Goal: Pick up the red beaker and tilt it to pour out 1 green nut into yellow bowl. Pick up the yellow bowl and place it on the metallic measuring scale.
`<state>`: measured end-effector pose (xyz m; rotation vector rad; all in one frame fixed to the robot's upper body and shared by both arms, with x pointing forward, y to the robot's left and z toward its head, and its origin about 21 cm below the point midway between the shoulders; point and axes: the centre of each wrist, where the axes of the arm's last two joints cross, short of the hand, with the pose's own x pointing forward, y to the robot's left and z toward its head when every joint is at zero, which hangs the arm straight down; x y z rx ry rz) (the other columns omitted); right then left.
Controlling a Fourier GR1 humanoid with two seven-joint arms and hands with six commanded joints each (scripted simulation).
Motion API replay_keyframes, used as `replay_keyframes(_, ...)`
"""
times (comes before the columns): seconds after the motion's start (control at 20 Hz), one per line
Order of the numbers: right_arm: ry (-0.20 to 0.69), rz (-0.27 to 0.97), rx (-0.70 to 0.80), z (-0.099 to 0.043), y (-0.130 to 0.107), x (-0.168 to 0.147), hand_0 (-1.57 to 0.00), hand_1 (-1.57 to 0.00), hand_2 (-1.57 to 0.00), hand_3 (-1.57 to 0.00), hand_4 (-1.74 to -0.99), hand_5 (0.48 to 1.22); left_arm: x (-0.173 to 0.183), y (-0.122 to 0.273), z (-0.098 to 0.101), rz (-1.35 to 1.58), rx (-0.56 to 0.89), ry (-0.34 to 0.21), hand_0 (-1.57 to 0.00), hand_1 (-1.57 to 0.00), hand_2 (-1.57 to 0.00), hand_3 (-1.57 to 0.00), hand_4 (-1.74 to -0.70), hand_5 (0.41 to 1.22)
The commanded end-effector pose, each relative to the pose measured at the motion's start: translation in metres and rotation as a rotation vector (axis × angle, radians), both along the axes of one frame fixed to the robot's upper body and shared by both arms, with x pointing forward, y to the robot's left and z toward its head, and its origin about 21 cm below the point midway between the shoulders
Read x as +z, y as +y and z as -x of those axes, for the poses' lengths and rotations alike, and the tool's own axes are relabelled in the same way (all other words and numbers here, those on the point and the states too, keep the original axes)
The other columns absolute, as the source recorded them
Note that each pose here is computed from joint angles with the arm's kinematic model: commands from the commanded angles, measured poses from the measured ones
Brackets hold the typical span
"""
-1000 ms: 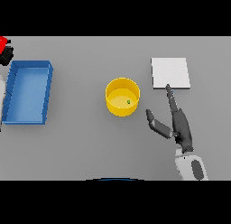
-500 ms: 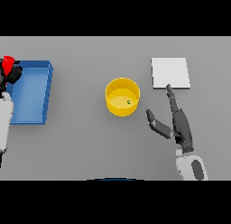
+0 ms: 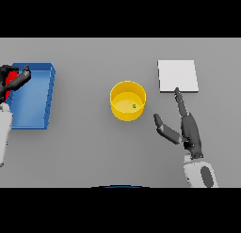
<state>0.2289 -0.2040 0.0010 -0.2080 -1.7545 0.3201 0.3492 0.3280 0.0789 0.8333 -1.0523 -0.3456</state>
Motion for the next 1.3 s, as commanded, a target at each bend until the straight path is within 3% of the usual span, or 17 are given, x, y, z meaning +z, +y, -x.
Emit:
replay_keyframes(0.0, -0.008, 0.004, 0.005, 0.000, 0.000, 0.000, 0.00, 0.00, 0.00, 0.00, -1.009, 0.639, 0.000, 0.001, 0.000, -0.025, -0.019, 0.017, -0.49, -0.41, -0.42, -0.39, -0.86, 0.657)
replay_keyframes(0.15, -0.019, 0.009, 0.012, 0.000, 0.001, 0.002, 0.00, 0.00, 0.00, 0.00, -1.012, 0.639, -0.008, -0.001, -0.004, -0.038, -0.051, 0.041, -0.25, -0.21, -0.21, -0.20, -0.81, 0.657)
replay_keyframes(0.35, 0.027, 0.065, 0.008, -0.005, 0.003, 0.007, 0.00, 0.00, 0.00, 0.00, -1.020, 0.640, -0.007, -0.001, -0.004, -0.036, -0.067, 0.000, -0.10, -0.08, -0.09, -0.08, -0.78, 0.651)
replay_keyframes(0.45, 0.022, 0.129, 0.106, -0.011, -0.006, 0.012, 0.00, 0.00, 0.00, 0.00, -1.005, 0.669, -0.006, 0.002, -0.004, -0.050, -0.070, -0.023, -0.07, -0.05, -0.06, -0.05, -0.76, 0.657)
replay_keyframes(0.65, 0.030, 0.462, 0.282, -0.040, -0.005, 0.037, 0.00, 0.00, 0.00, 0.00, -1.094, 0.677, -0.008, -0.004, -0.003, -0.035, -0.095, -0.039, -0.03, -0.02, -0.02, -0.02, -0.74, 0.664)
replay_keyframes(0.85, -0.017, 0.742, 0.434, -0.066, 0.002, 0.058, 0.00, 0.00, 0.00, 0.00, -1.192, 0.677, -0.005, -0.005, -0.004, -0.051, -0.094, -0.035, -0.01, -0.01, -0.01, -0.01, -0.73, 0.680)
replay_keyframes(1.25, -0.089, 1.169, 0.708, -0.103, 0.030, 0.074, 0.00, 0.00, 0.00, 0.00, -1.218, 0.707, -0.002, -0.003, -0.005, -0.048, -0.084, -0.022, 0.00, 0.00, 0.00, 0.00, -0.75, 0.704)
